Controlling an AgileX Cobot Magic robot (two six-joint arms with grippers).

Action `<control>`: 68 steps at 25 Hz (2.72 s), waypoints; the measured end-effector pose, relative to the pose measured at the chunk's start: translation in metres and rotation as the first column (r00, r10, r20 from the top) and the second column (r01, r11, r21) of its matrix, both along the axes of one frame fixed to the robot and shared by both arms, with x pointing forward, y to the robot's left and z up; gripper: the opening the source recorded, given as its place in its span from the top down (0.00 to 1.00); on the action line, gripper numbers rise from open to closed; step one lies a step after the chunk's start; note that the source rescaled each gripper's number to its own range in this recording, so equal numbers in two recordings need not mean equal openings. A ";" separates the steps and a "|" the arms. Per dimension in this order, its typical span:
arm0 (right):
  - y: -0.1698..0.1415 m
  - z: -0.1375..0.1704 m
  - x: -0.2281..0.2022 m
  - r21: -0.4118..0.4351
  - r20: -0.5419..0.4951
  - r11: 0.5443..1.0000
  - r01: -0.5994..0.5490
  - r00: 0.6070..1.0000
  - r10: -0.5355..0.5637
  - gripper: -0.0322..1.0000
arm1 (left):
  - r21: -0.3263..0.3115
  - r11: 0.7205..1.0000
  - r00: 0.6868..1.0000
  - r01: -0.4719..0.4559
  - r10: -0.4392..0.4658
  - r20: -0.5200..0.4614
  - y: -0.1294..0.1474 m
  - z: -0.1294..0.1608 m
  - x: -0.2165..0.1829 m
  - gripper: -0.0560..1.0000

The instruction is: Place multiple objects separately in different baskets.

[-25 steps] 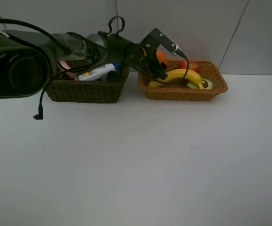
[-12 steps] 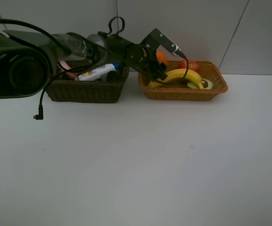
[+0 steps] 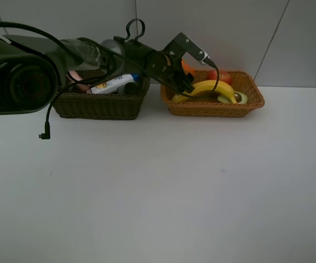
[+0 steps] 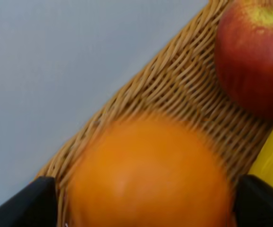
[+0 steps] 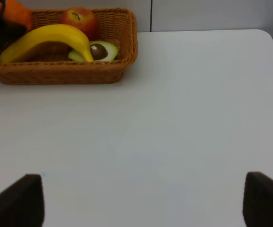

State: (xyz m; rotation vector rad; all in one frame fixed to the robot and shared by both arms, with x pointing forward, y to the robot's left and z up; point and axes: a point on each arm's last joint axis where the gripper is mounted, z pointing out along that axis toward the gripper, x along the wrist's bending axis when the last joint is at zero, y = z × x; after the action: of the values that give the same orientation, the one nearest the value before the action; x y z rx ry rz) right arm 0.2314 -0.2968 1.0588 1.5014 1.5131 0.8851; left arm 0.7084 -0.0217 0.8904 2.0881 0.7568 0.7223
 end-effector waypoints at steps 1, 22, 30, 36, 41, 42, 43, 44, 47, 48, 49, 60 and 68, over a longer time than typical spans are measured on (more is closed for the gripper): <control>0.000 0.000 0.000 0.000 0.000 1.000 0.000 1.000 0.000 0.18 | -0.001 1.000 1.000 0.000 0.000 0.002 0.000 0.000 0.000 0.01; 0.000 0.000 0.000 0.000 0.000 1.000 0.000 1.000 0.000 0.18 | -0.005 1.000 1.000 -0.002 0.002 0.000 0.000 0.000 0.000 0.00; 0.000 0.000 0.000 0.000 0.000 1.000 0.000 1.000 0.000 0.18 | 0.038 0.999 0.996 -0.018 0.022 -0.085 0.004 0.010 -0.005 0.00; 0.000 0.000 0.000 0.000 0.000 1.000 0.000 1.000 0.000 0.18 | 0.051 0.998 0.989 -0.039 0.046 -0.140 0.009 0.044 -0.013 0.00; 0.000 0.000 0.000 0.000 0.000 1.000 0.000 1.000 0.000 0.18 | 0.068 0.996 0.982 -0.049 0.060 -0.180 0.013 0.075 -0.022 0.00; 0.000 0.000 0.000 0.000 0.000 1.000 0.000 1.000 0.000 0.18 | 0.077 0.996 0.978 -0.051 0.065 -0.198 0.014 0.081 -0.026 0.00; 0.000 0.000 0.000 0.000 0.000 1.000 0.000 1.000 0.000 0.18 | 0.090 0.995 0.973 -0.052 0.070 -0.219 0.014 0.085 -0.029 0.00; 0.000 0.000 0.000 0.000 0.000 1.000 0.000 1.000 0.000 0.18 | 0.096 0.994 0.969 -0.053 0.075 -0.234 0.015 0.091 -0.033 0.00; 0.000 0.000 0.000 0.000 0.000 1.000 0.000 1.000 0.000 0.18 | 0.126 0.990 0.951 -0.060 0.095 -0.294 0.020 0.105 -0.043 0.00; 0.000 0.000 0.000 0.000 0.000 1.000 0.000 1.000 0.000 0.18 | 0.141 0.988 0.941 -0.061 0.104 -0.321 0.023 0.110 -0.047 0.00; 0.000 0.000 0.000 0.000 0.000 1.000 0.000 1.000 0.000 0.18 | 0.159 0.985 0.931 -0.060 0.112 -0.347 0.026 0.115 -0.051 0.00; 0.000 0.000 0.000 0.000 0.000 1.000 0.000 1.000 0.000 0.18 | 0.242 0.967 0.842 -0.080 0.196 -0.503 0.073 0.158 -0.119 0.00; 0.000 0.000 0.000 0.000 0.000 1.000 0.000 1.000 0.000 0.18 | 0.246 0.962 0.796 -0.118 0.240 -0.556 0.124 0.164 -0.192 0.00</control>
State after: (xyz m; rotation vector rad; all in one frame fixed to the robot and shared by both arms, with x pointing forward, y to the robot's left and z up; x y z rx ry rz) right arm 0.2314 -0.2968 1.0588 1.5013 1.5131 0.8851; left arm 0.5169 0.1025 1.0543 2.4802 1.2796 0.2400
